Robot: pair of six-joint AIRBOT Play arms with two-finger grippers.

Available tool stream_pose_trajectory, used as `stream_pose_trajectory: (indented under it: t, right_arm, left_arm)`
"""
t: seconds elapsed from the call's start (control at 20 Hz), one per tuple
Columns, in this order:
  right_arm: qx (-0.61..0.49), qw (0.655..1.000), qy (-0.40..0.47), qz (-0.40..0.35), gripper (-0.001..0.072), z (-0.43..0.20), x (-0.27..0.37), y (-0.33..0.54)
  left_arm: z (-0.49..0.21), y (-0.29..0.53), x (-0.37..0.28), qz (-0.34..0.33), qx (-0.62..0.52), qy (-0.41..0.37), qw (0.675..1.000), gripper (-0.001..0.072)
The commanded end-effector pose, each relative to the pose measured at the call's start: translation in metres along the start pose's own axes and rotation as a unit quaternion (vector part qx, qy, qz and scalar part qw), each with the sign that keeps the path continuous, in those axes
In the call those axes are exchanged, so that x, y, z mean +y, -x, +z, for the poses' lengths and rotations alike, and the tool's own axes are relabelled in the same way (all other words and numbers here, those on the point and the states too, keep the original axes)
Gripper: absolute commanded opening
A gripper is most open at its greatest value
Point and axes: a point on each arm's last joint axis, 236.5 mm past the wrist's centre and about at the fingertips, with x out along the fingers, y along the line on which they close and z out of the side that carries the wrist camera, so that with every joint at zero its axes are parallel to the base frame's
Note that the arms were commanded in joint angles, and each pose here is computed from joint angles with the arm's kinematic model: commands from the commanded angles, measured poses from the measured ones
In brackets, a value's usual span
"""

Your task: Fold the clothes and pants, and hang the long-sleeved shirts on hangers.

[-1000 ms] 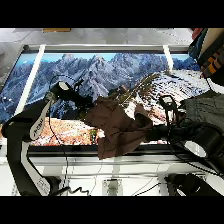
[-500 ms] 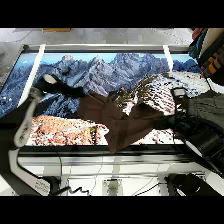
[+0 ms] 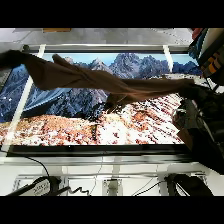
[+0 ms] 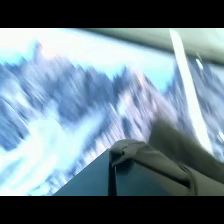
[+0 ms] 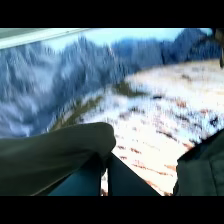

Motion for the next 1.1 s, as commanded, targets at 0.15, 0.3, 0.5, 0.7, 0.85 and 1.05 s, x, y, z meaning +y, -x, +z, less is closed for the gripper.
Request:
stream_pose_trajectory:
  t: [0.15,0.3,0.5,0.7,0.85,1.05]
  right_arm:
    - [-0.055,0.994,-0.091,-0.019,0.0016,0.032,-0.038,-0.007]
    - [-0.061,0.993,-0.104,-0.012,0.0016,0.039,-0.035,-0.004]
    - [-0.085,0.989,-0.122,0.003,0.0017,0.067,-0.029,0.007]
    - [-0.049,0.992,-0.100,0.061,0.0016,0.060,0.000,0.011]
    - [0.044,0.990,-0.060,0.119,0.0016,0.017,0.031,0.015]
    - [0.197,0.957,0.006,0.212,0.0016,-0.055,0.070,0.048]
  left_arm:
    - [0.044,0.072,0.025,0.060,-0.076,-0.018,0.995,0.0010]
    - [0.045,0.077,0.024,0.061,-0.079,-0.020,0.995,0.0010]
    - [0.050,0.087,0.016,0.060,-0.087,-0.027,0.994,0.0010]
    - [0.042,0.091,0.009,0.052,-0.071,-0.030,0.996,0.0010]
    - [0.031,0.089,0.005,0.043,-0.048,-0.030,0.997,0.0010]
    - [0.001,0.091,0.011,0.056,0.017,-0.047,0.997,0.0010]
